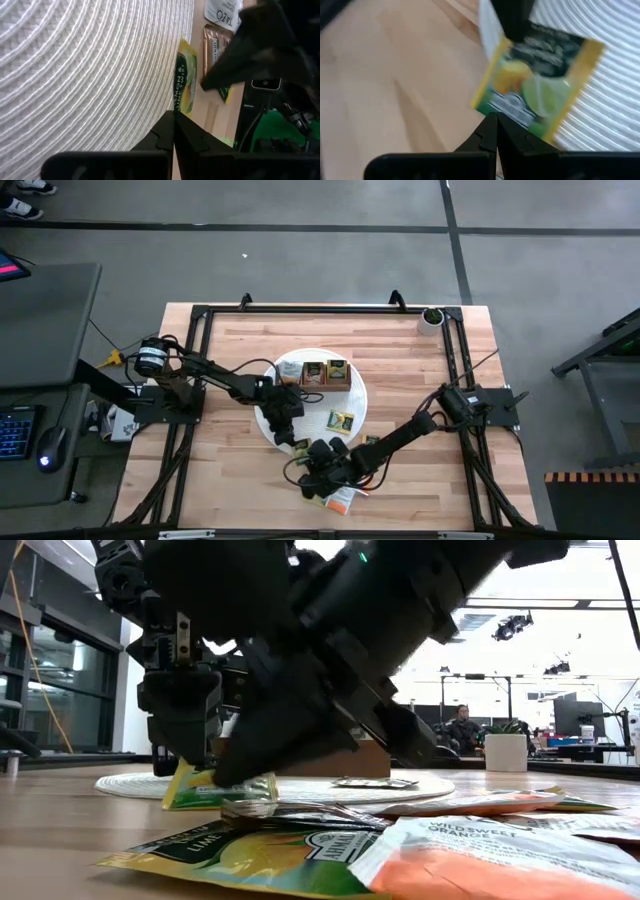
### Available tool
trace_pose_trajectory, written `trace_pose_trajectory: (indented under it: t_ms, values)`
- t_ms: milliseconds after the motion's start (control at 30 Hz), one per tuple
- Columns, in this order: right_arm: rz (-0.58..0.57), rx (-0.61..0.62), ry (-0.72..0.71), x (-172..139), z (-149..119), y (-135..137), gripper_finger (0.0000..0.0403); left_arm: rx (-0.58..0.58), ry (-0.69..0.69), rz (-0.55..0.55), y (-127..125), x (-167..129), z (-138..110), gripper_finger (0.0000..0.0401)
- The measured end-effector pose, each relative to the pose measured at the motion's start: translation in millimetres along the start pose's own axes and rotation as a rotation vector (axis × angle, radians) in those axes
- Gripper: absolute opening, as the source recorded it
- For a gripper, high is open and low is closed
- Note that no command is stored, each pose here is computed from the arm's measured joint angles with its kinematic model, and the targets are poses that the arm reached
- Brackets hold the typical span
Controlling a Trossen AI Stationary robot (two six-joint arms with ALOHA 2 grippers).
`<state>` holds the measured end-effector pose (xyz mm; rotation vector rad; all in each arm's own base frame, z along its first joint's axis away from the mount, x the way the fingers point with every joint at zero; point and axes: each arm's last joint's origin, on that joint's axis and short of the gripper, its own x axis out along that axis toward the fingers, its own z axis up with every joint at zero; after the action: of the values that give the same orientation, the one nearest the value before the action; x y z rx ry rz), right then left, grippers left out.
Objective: Pick & Place Tea
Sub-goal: Put the yellow tea bag into the right section of the wooden organizer
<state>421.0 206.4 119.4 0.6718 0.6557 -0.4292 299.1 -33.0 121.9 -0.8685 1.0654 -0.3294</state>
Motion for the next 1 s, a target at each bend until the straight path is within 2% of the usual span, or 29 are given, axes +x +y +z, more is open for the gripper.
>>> trace_pose_trajectory:
  t_ms: [267,633,800,1000]
  values:
    - [0.012,-0.04,-0.033,-25,21,13,0.0,0.0,-0.001,0.0,0,0,0,0.0]
    - [0.026,-0.103,-0.213,-107,73,29,0.0,0.032,-0.016,-0.031,-8,-6,2,0.0]
    - [0.026,-0.109,-0.279,-137,90,30,0.0,0.115,-0.042,-0.065,-29,-17,15,0.0]
    - [0.015,-0.119,-0.328,-163,100,28,0.0,0.261,-0.013,0.0,-64,-37,36,0.0]
